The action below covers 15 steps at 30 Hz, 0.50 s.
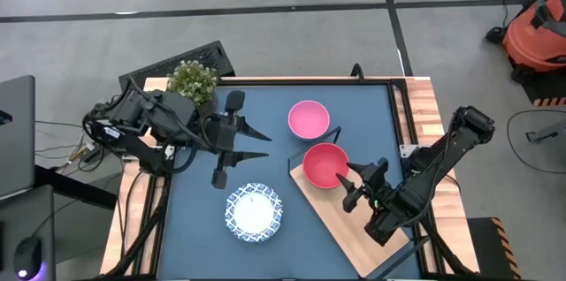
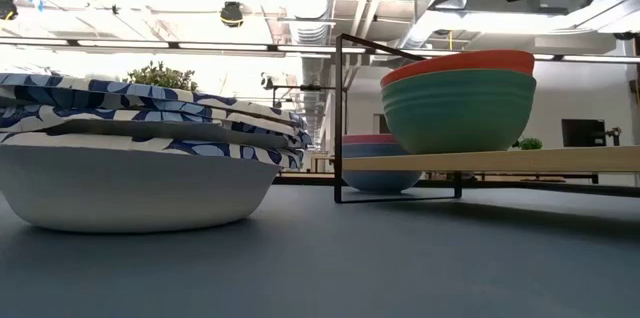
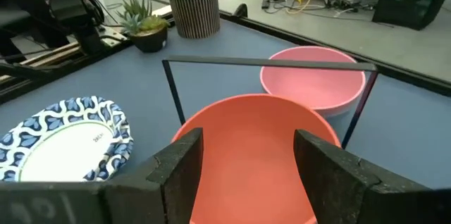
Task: Place and stack bowls onto a shelf
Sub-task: Stack the pink bowl on top of the orange bowl on the shelf
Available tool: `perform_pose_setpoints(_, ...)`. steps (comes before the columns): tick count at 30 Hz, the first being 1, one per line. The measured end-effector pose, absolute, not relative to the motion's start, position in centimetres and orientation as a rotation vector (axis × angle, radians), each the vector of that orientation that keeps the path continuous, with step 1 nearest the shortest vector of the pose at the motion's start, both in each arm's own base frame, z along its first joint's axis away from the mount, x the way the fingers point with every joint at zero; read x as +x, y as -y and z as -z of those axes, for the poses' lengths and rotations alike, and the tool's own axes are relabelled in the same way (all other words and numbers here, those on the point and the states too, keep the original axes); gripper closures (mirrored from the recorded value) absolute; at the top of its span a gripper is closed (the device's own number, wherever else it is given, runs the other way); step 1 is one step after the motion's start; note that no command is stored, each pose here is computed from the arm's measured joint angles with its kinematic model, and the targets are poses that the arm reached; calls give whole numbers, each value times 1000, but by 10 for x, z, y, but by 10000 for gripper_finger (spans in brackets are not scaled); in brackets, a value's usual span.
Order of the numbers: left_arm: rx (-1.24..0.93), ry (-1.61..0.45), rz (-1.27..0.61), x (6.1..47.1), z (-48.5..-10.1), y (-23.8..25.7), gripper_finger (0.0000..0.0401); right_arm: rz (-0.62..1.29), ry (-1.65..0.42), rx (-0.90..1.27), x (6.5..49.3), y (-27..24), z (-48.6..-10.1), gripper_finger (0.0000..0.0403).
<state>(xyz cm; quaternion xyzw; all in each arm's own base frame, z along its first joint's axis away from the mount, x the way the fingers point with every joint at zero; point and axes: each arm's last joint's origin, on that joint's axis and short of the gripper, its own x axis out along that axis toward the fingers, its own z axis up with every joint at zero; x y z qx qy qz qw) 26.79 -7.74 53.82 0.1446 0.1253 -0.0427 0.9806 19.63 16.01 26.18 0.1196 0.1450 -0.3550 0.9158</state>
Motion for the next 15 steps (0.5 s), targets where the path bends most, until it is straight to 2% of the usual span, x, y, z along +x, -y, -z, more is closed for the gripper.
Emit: perform_pose_setpoints(15,257,-192,70,269,-544,78,280,724,-340,201,196,-161,-259,208)
